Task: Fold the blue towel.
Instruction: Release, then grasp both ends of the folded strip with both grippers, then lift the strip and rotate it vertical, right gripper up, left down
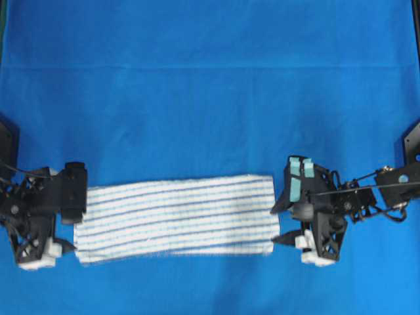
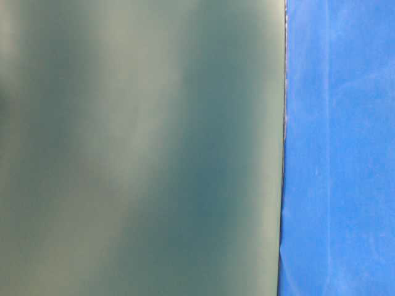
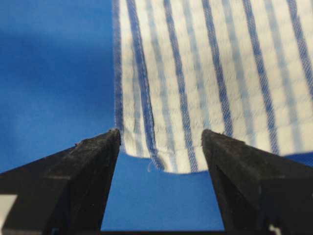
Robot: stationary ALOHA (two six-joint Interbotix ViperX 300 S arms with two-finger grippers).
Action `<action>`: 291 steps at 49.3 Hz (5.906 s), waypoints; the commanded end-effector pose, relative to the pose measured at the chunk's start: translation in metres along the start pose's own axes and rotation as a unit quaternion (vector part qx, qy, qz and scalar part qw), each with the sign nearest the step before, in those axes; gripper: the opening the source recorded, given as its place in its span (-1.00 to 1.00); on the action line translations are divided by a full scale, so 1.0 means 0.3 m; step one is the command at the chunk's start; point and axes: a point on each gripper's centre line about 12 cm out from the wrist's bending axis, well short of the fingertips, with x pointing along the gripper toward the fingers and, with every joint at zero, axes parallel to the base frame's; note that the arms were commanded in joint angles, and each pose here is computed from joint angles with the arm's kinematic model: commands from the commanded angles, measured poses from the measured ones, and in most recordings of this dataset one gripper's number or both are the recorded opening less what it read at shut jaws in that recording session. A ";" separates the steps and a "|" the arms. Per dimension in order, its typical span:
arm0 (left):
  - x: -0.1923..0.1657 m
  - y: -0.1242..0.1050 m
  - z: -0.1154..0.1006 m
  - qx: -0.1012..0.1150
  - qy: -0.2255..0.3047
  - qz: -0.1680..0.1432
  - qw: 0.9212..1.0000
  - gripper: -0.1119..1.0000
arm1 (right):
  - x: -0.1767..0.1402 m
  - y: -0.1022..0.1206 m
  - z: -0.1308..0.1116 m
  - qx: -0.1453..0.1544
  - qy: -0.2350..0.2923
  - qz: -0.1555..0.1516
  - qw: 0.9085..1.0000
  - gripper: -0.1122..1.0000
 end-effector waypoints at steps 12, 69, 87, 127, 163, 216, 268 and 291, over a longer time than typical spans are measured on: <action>-0.063 0.051 0.043 -0.026 -0.033 0.007 0.999 0.58 | -0.067 -0.124 0.080 0.015 -0.040 -0.039 0.998 0.37; 0.085 0.216 -0.030 -0.082 0.000 0.067 0.994 0.36 | 0.114 -0.290 0.004 0.045 0.020 -0.095 0.994 0.31; 0.081 0.219 -0.037 -0.080 0.016 0.076 0.994 -0.74 | 0.109 -0.274 0.007 0.038 0.017 -0.090 0.995 -0.74; -0.203 0.108 0.108 -0.068 -0.147 -0.023 0.987 -0.74 | -0.184 -0.185 0.169 0.040 -0.074 -0.068 0.994 -0.74; -0.185 0.063 0.245 -0.021 -0.236 -0.054 0.970 -0.74 | -0.273 -0.410 0.256 0.076 -0.118 -0.156 0.978 -0.74; 0.157 -0.150 0.789 0.068 -0.257 -0.040 0.963 -0.74 | -0.317 -0.765 0.420 0.060 -0.165 -0.272 0.946 -0.74; 0.283 -0.138 0.719 0.121 -0.237 -0.027 0.963 -0.74 | -0.171 -0.793 0.458 0.053 -0.132 -0.261 0.955 -0.74; 0.249 -0.114 0.548 0.078 -0.203 -0.040 0.975 -0.74 | -0.143 -0.781 0.502 0.044 -0.138 -0.254 0.956 -0.74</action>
